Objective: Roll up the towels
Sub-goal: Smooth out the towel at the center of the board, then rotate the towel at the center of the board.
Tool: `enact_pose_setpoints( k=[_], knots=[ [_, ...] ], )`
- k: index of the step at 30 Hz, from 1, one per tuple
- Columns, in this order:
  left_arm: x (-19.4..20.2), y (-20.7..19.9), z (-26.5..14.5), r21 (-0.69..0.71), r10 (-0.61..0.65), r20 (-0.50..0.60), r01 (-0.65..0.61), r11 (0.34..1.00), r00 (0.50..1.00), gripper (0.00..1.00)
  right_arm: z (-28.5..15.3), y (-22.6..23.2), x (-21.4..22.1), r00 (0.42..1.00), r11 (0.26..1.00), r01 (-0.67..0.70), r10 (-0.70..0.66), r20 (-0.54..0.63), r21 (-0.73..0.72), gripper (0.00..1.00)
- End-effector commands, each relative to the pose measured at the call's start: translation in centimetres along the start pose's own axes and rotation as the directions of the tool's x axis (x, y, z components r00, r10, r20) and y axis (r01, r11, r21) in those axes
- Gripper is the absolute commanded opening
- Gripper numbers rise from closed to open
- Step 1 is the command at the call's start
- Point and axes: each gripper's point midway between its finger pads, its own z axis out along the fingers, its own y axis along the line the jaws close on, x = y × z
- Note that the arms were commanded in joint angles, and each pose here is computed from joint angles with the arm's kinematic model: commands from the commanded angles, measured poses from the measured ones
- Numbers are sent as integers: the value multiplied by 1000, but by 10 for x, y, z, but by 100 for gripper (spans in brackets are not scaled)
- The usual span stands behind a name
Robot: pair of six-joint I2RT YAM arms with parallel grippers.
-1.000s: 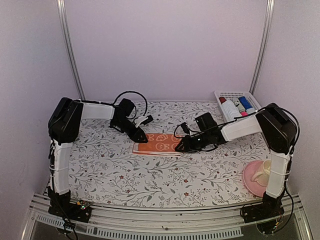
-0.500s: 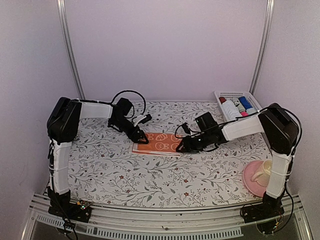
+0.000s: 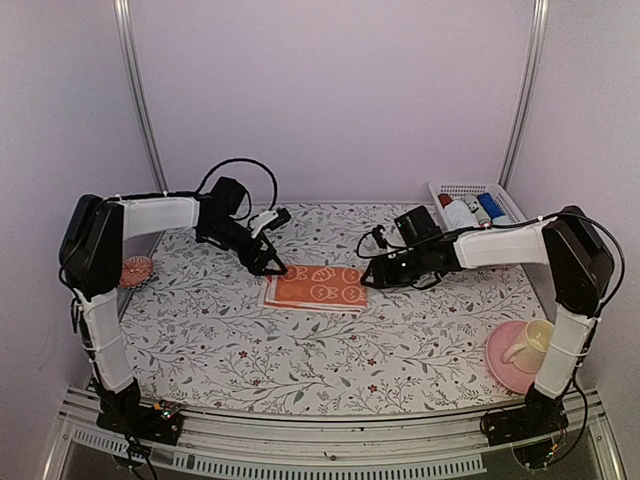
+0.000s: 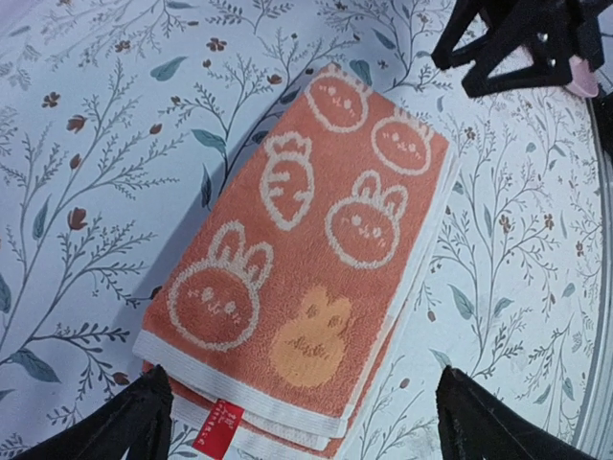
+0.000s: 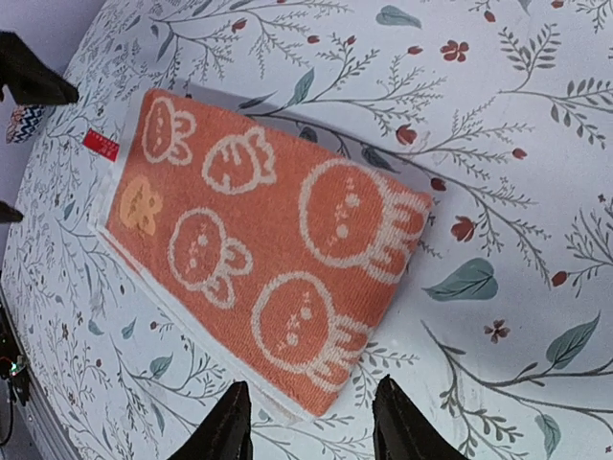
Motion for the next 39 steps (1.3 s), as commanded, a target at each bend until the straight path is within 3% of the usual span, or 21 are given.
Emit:
enact_pose_setpoints(
  k=[1, 9, 14, 17, 24, 32, 39],
  knots=[
    [16, -7, 2, -19, 34, -29, -35, 999, 999, 91, 9, -18, -30, 997, 989, 71, -75, 23, 129, 42],
    [25, -8, 12, -37, 63, -42, -65, 997, 997, 76, 39, -40, -62, 987, 951, 150, -158, 6, 269, 38],
    [38, -19, 17, -12, 76, -61, -77, 997, 995, 74, 61, -49, -63, 984, 940, 179, -176, -36, 290, 38],
    [41, -23, 13, -22, 83, -51, -84, 996, 995, 78, 68, -57, -52, 982, 932, 187, -172, -76, 309, 37],
    [42, -28, -2, -51, 100, -43, -102, 993, 994, 97, 60, -68, -29, 970, 882, 239, -197, -141, 407, 37],
    [46, -30, -27, -107, 105, -24, -107, 988, 994, 97, 58, -65, 19, 929, 819, 343, -221, -297, 460, 37],
    [59, -16, -55, -157, 60, 8, -58, 986, 998, 97, 27, -26, 111, 871, 841, 381, -188, -454, 383, 36]
  ],
)
